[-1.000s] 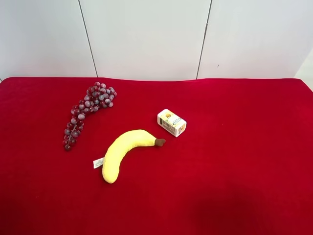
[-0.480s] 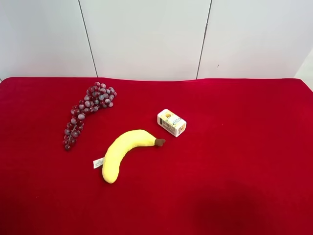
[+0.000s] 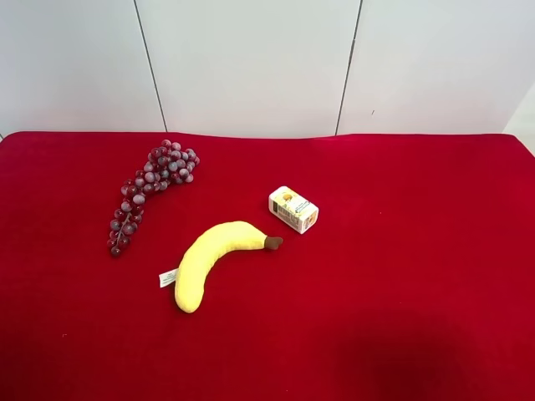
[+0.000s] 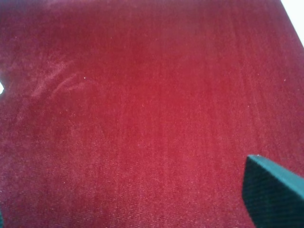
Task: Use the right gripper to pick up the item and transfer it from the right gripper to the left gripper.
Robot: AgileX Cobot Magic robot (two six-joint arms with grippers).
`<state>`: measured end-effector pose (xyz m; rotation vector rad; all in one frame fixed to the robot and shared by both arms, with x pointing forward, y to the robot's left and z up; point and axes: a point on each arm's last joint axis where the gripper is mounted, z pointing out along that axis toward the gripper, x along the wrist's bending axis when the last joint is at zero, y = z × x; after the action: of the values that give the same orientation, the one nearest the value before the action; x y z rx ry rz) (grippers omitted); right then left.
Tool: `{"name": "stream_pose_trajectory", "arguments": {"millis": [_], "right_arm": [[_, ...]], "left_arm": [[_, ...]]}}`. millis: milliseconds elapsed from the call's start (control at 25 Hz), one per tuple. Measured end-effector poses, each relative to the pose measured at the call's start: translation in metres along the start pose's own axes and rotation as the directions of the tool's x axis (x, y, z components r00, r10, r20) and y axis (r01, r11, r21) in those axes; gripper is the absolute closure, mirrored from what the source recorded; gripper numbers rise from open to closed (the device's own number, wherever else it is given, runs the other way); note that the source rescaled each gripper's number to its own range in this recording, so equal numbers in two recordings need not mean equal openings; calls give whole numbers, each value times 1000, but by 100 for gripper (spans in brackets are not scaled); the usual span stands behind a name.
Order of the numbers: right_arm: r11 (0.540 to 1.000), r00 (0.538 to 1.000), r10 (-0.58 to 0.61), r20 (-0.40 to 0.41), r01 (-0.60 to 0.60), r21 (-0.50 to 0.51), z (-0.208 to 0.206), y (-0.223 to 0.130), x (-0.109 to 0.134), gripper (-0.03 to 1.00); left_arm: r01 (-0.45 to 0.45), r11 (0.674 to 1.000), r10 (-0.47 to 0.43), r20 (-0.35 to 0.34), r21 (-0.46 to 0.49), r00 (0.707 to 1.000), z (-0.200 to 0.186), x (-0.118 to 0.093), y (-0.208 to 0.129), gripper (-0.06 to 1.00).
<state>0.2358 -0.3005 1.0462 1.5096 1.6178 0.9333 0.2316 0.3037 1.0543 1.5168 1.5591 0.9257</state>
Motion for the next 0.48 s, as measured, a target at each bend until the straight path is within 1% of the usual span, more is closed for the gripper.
{"name": "stream_pose_trajectory", "arguments": {"millis": [480], "right_arm": [[1000,1000,0,0,0,0,0,0,0,-3]], "left_arm": [[1,1000,-1,-3,0,1000,0,0,0,-6]]}}
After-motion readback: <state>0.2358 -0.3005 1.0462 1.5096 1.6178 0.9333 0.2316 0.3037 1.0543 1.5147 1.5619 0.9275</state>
